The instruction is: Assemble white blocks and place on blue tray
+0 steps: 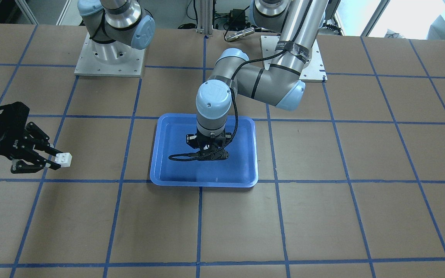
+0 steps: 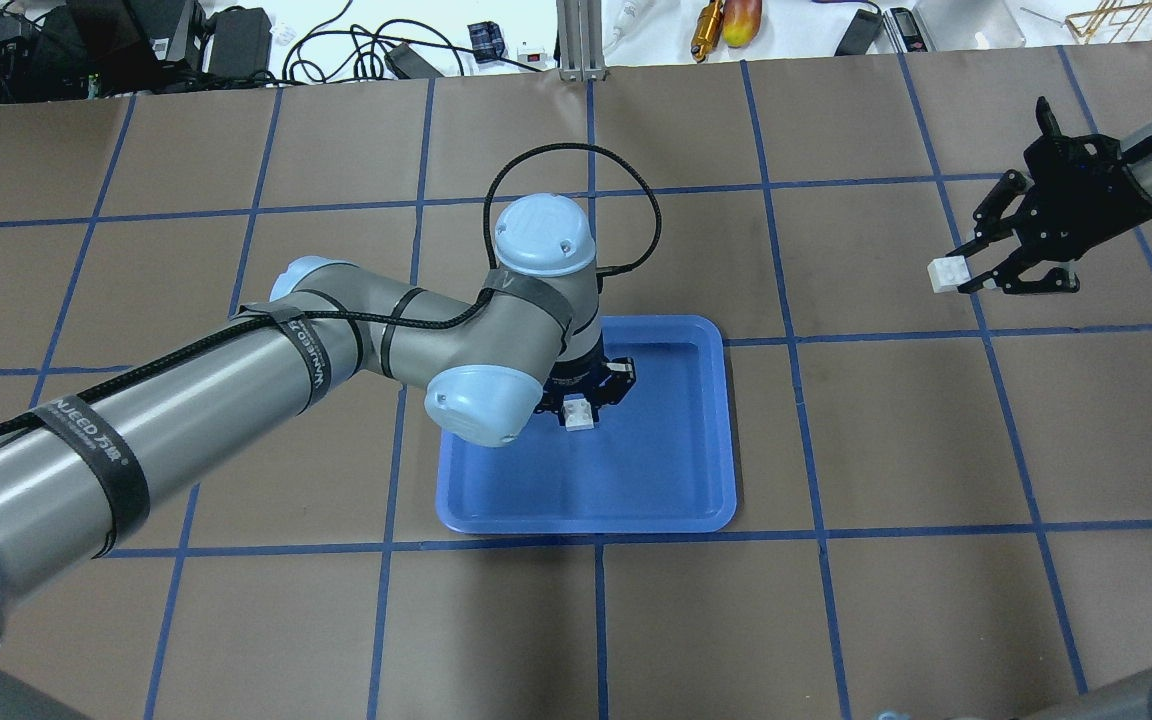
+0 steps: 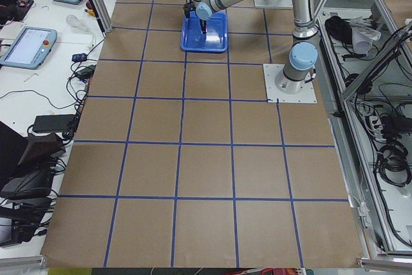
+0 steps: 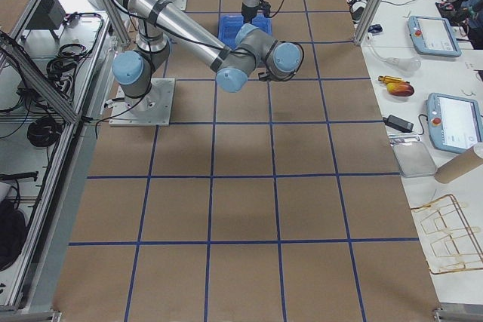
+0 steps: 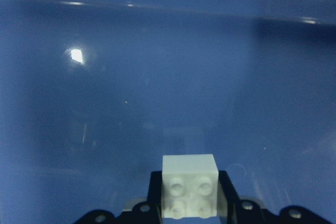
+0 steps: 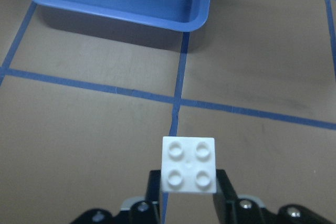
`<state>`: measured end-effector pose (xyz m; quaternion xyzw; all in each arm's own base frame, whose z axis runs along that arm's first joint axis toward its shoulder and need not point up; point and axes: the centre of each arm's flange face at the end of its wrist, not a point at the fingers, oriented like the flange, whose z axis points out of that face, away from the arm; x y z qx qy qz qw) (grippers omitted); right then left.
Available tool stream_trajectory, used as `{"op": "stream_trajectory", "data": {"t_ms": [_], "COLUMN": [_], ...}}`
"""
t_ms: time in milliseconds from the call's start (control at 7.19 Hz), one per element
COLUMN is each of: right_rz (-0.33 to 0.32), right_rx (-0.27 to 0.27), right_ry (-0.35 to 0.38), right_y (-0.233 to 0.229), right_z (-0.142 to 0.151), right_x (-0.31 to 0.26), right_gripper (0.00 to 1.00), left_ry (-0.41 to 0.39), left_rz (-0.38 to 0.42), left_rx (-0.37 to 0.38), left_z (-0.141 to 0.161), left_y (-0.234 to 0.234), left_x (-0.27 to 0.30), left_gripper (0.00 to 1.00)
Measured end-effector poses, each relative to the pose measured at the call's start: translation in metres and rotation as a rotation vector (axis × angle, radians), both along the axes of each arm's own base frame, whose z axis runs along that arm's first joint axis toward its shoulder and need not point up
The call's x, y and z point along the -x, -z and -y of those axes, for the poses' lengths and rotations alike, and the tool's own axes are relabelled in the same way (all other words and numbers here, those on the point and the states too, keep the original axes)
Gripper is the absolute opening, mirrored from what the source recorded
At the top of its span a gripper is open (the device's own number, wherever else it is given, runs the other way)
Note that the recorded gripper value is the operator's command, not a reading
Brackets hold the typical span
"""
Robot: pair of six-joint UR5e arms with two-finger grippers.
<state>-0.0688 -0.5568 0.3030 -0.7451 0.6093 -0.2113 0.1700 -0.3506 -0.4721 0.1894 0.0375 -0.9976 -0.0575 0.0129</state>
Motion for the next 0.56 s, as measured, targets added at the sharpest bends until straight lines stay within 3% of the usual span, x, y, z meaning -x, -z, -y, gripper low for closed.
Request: {"op": "stream_trajectory", "data": {"t_ms": [278, 557], "right_rz": [0.023, 0.021], "right_rx": [-0.010, -0.019], "right_ry": [-0.038, -0.101], "right_y": [-0.009, -0.010], "right_z": [0.002, 0.000], "right_x": [-0.056, -0.121], "right_gripper": [0.00, 0.00], "left_ry": [0.022, -0.013], "left_rz": [-0.012, -0.062], "left_rx": [0.023, 0.046], "left_z": [0.004, 0.028], "left_y": [-0.007, -0.027], "left_x": [0.000, -0.027], "left_gripper": [1.00, 1.00]}}
